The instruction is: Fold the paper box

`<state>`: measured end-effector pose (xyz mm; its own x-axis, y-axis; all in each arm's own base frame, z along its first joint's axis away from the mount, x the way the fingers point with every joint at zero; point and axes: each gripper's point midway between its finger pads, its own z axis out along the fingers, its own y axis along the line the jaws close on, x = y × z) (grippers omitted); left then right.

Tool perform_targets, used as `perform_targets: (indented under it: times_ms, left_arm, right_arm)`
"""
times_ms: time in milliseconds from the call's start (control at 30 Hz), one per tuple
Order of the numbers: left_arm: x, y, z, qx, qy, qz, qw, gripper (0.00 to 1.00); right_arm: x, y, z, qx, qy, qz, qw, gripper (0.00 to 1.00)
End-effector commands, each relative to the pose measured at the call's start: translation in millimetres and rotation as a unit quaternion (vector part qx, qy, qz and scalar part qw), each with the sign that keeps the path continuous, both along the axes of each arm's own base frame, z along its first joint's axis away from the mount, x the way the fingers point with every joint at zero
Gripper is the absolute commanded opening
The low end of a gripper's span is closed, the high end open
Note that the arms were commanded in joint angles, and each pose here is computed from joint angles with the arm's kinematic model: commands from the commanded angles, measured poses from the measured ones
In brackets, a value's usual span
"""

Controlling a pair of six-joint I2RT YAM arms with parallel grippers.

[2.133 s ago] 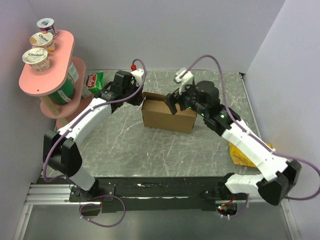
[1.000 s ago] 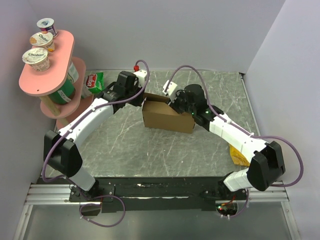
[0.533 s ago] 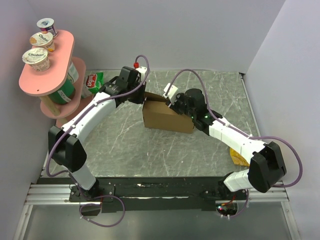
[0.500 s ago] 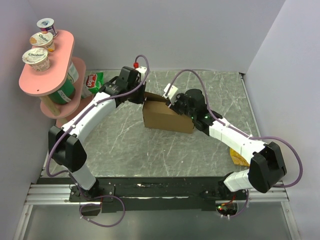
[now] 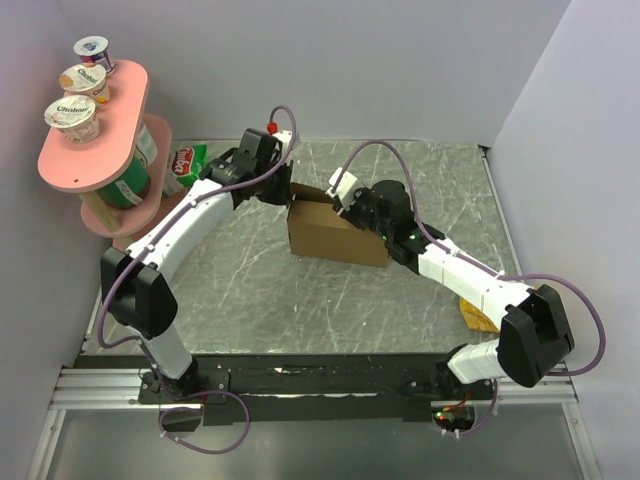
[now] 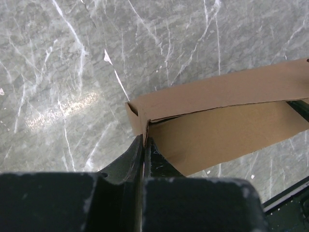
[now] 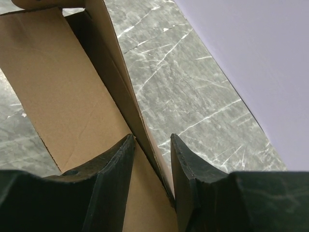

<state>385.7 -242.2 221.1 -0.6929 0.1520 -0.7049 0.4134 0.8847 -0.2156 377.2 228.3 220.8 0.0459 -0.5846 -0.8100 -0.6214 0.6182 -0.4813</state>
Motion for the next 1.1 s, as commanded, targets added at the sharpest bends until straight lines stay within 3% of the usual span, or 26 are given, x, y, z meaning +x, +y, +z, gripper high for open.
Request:
perform_targets:
  times_ms: [0, 200, 233, 333, 367, 467, 600, 700, 833, 1067]
  left_arm:
    - [-10, -25, 21, -0.043, 0.010, -0.042, 0.998, 0.01]
    - [-14, -14, 3, -0.007, 0.005, -0.051, 0.999, 0.01]
    - [-16, -9, -5, 0.009, 0.004, -0.056, 0.998, 0.01]
    - [-18, 1, -11, 0.038, -0.008, -0.057, 0.998, 0.01]
    - [-19, 3, -11, 0.043, -0.012, -0.058, 0.997, 0.01]
    - [-19, 5, -7, 0.043, -0.027, -0.055, 0.997, 0.01]
    - [-17, 6, -4, 0.047, -0.028, -0.052, 0.997, 0.01]
    - [-15, 6, -9, 0.053, -0.021, -0.049, 0.997, 0.01]
    - [-14, 5, -11, 0.052, -0.015, -0.050, 0.997, 0.01]
    - [-14, 2, -12, 0.046, -0.016, -0.052, 0.997, 0.01]
  right_arm:
    - [-13, -7, -40, -0.034, 0.053, -0.007, 0.998, 0.44]
    - [-12, -10, -21, -0.004, 0.056, -0.039, 0.998, 0.57]
    - [-11, -12, -13, 0.004, 0.051, -0.049, 0.997, 0.67]
    - [-10, -14, 4, 0.024, 0.051, -0.068, 0.996, 0.78]
    - [-11, -14, 12, 0.033, 0.048, -0.068, 0.996, 0.89]
    - [-18, -12, 40, 0.071, 0.029, -0.059, 0.995, 0.98]
    - [-33, -11, 75, 0.112, -0.004, -0.033, 0.993, 1.00]
    - [-57, -2, 97, 0.129, -0.043, 0.032, 0.990, 0.98]
    - [-91, 26, 81, 0.110, -0.057, 0.105, 0.987, 0.87]
    - [-91, 51, 31, 0.077, -0.013, 0.146, 0.986, 0.79]
